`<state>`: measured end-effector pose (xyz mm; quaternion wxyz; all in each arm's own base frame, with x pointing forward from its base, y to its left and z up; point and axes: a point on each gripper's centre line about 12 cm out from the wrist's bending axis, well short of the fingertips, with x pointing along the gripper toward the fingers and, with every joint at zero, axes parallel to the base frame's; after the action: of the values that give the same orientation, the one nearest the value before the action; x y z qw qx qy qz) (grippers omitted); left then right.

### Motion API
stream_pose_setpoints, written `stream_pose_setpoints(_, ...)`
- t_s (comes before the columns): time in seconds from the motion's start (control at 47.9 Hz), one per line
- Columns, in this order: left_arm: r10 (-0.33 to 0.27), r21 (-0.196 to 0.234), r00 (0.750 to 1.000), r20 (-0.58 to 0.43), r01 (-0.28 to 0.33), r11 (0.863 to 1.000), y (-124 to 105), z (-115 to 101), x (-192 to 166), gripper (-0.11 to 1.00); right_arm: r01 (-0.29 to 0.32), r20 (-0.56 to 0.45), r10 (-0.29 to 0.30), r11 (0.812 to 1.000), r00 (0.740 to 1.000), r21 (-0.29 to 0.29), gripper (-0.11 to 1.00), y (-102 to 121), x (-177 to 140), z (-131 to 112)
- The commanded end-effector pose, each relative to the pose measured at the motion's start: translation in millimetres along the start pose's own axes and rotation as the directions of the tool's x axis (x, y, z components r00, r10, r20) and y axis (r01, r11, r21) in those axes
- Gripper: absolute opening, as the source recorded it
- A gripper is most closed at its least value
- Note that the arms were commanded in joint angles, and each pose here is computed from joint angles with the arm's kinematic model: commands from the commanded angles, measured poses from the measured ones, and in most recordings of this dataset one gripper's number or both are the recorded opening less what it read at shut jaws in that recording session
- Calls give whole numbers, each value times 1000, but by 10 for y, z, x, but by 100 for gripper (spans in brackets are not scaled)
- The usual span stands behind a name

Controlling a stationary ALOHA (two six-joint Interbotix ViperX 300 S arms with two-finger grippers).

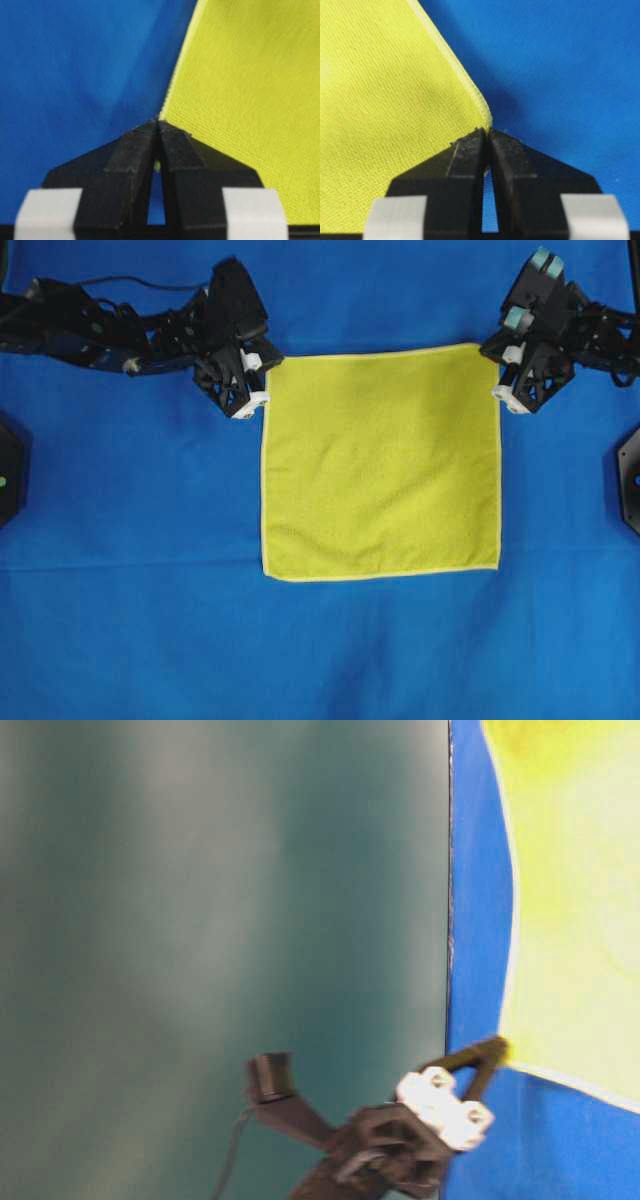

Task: Fold the yellow towel.
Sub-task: 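Pull the top edge toward the bottom edge with both grippers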

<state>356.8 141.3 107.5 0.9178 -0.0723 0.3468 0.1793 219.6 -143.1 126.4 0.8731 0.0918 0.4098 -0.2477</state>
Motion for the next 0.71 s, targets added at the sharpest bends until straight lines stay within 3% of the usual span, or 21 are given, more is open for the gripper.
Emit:
stream_pose_setpoints(0.0, 2, 32, 997, 77, -4, 999, 14, 253, -141, 1, 5, 32, -5, 1000, 999, 15, 3, -17, -87, 111)
stream_pose_setpoints(0.104, 3, 66, 997, 81, -9, 998, 20, 269, -166, 1, 4, 26, -5, 1000, 1000, 24, 3, -16, -92, 96)
stream_pose_setpoints(0.376, -27, 89, 999, 32, 24, 996, -123, 244, -244, 1, -22, 45, 19, 998, 999, 57, 3, 68, -203, 80)
stream_pose_setpoints(0.564, -101, 156, 995, -19, 102, 982, -489, 208, -409, 1, -102, 51, 100, 994, 994, 49, 3, 342, -400, -8)
stream_pose_setpoints(0.689, -164, 217, 984, -70, 175, 960, -818, 105, -510, 1, -165, 33, 164, 986, 986, 34, 3, 538, -524, -137)
